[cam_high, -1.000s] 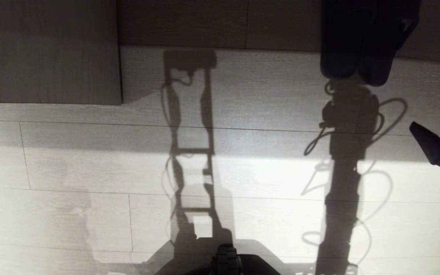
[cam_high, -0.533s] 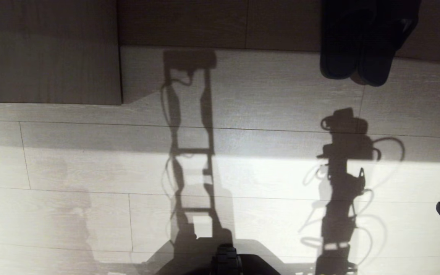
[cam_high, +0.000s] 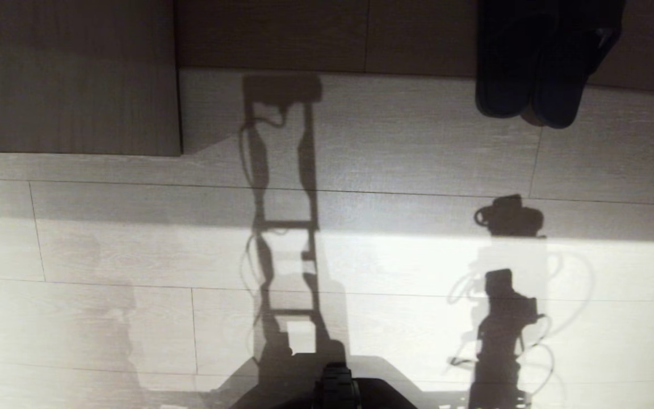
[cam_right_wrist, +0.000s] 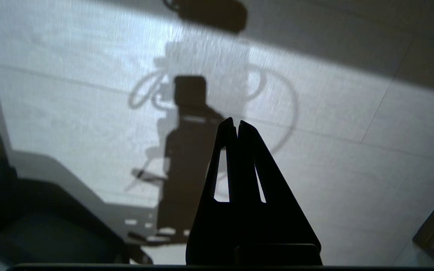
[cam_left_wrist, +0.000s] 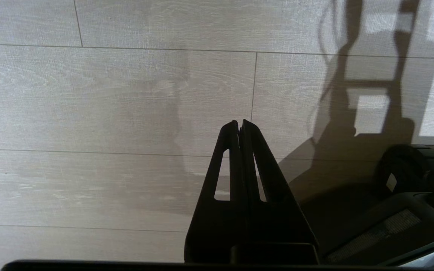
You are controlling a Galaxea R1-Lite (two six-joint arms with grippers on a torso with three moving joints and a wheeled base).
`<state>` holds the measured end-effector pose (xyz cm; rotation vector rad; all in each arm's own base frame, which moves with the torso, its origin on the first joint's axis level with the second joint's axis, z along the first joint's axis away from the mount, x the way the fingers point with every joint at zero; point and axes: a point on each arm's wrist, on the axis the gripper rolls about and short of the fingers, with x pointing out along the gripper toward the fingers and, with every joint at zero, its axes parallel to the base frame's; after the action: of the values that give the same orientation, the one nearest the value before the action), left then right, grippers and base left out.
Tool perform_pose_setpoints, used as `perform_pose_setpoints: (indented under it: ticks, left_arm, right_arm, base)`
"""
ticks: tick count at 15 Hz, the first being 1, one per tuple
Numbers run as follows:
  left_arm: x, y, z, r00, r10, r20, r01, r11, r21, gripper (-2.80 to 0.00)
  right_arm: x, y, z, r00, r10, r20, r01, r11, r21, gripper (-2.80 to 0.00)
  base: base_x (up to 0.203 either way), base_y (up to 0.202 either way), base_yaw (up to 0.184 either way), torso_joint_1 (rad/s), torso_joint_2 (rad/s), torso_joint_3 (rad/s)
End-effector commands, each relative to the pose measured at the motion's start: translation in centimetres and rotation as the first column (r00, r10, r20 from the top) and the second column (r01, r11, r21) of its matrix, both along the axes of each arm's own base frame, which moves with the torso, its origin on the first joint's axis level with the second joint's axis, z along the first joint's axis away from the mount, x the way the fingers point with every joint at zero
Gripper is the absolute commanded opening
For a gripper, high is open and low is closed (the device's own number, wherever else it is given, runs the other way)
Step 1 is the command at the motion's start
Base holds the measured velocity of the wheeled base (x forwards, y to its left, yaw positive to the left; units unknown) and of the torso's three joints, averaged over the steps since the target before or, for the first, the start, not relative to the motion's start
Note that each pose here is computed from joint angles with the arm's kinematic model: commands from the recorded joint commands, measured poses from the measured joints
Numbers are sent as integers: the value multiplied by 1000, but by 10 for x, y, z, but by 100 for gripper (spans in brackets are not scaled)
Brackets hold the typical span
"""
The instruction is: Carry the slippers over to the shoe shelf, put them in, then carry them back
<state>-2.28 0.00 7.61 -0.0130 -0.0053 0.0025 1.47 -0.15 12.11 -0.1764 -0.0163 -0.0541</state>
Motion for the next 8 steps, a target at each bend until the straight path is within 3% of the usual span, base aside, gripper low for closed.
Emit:
perform_pose_setpoints:
  ticks: [1,4,6,8]
  left_arm:
    - [0,0,0,1000,1,1,-1,1000,-1,-280]
    - [0,0,0,1000,1,1,-1,1000,-1,-280]
    - [0,0,0,1000,1,1,-1,1000,-1,-280]
    - [0,0,0,1000,1,1,-1,1000,-1,-280]
  right_arm:
    - [-15,-1,-16,1000,0,-10,0,1000,4,-280]
    - [-27,-1,-28,1000,-1,-6,1,1000,22,-280]
    - [-35,1,-36,998,59,35,-60,998,36,-280]
    - [-37,2,-45,996,92,-16,-91,993,69,-280]
  base:
    - [0,0,0,0,0,0]
    - [0,0,0,0,0,0]
    - [0,0,0,0,0,0]
    - [0,0,0,0,0,0]
